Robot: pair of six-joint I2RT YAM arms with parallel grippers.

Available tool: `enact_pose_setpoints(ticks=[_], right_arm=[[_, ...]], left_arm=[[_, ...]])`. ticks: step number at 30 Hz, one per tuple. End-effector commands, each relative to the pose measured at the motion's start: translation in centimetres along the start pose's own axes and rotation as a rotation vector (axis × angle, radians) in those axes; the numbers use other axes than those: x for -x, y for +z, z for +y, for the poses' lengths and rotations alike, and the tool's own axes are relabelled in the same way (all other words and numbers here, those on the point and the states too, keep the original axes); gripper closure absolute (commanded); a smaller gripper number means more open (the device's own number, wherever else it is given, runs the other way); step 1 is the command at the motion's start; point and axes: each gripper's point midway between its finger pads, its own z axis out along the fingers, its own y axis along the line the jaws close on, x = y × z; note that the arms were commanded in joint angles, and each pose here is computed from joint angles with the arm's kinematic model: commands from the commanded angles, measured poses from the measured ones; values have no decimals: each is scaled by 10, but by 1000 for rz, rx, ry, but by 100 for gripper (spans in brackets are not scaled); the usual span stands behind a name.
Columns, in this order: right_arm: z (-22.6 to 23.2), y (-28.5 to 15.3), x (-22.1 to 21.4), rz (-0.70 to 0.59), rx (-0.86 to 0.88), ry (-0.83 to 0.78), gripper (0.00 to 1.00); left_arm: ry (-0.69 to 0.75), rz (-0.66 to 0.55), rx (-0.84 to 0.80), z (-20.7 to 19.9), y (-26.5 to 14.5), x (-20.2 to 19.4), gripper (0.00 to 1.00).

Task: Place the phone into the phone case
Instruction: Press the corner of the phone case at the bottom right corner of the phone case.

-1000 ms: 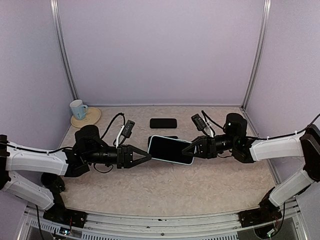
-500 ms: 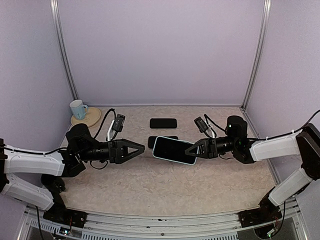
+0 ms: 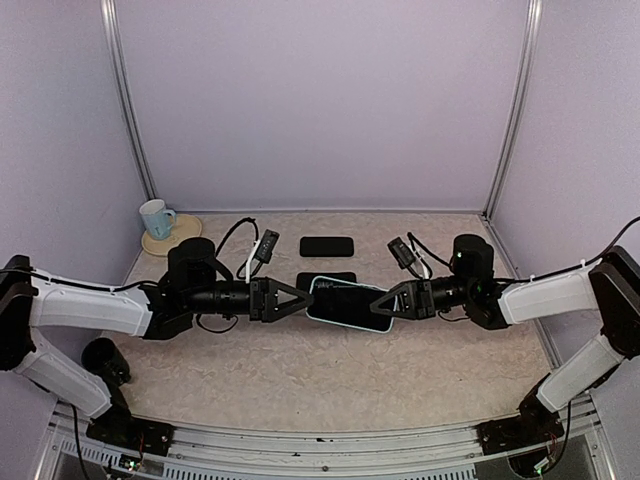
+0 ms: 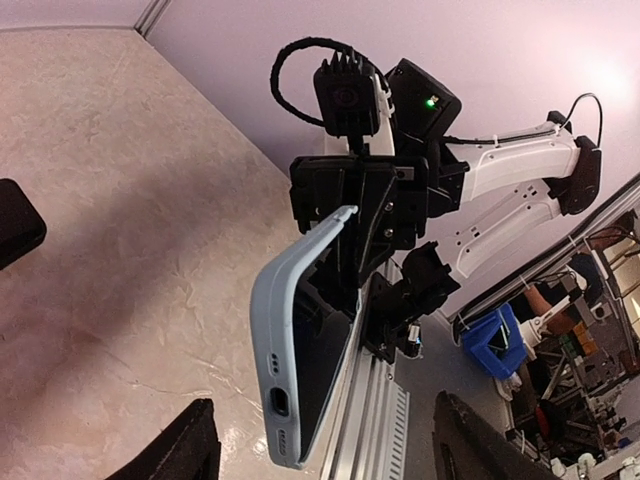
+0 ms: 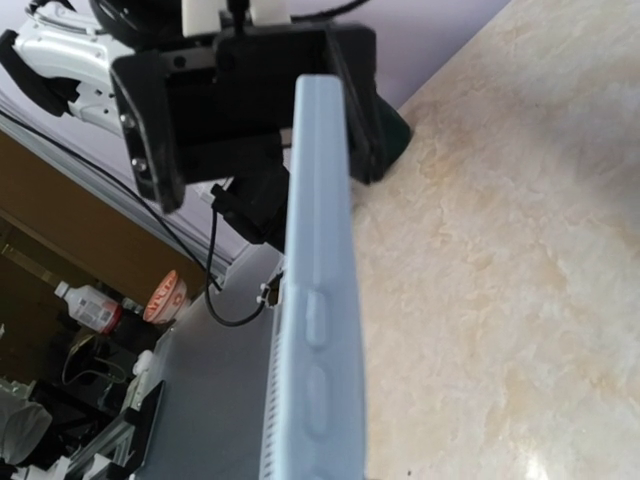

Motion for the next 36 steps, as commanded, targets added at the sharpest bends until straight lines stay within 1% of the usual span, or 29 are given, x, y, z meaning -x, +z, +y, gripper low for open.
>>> enact_pose_setpoints(ticks=[1,5,6,9,11,12,14,15,19,22,31,36], right_arm=[[6,-2,4,-15,27,-47,100],[7,-2,4,-15,26,-50,100],[7,-2,5,-16,27,-52,100],[7,-2,8,-22,17,-57,100],[7,-2,9,-22,11,-58,100],[7,-2,9,-23,9,-60,100],[7,-2,10,-22,8,-63,100],[8,-2,10,-23,8,-64,100],[7,-2,8,-17,6,-63,100],[7,-3,6,-14,7,-62,100],[9,-2,7,0,26,-79,100],[8,-1,6,11,47,-84,100]], left_arm=[[32,26,13,4,9,0,35],[28,34,7,4,11,-3,53],[28,38,1,2,11,-4,55],[32,52,-6,0,11,-8,50],[36,55,8,1,11,-9,51],[36,57,16,2,11,-10,53],[35,57,25,4,11,-10,66],[36,56,25,4,11,-10,69],[40,51,21,3,11,-8,78],[46,44,-2,-2,9,-7,84],[50,-1,-169,-30,-10,-3,91],[66,-34,-231,-41,-25,2,92]])
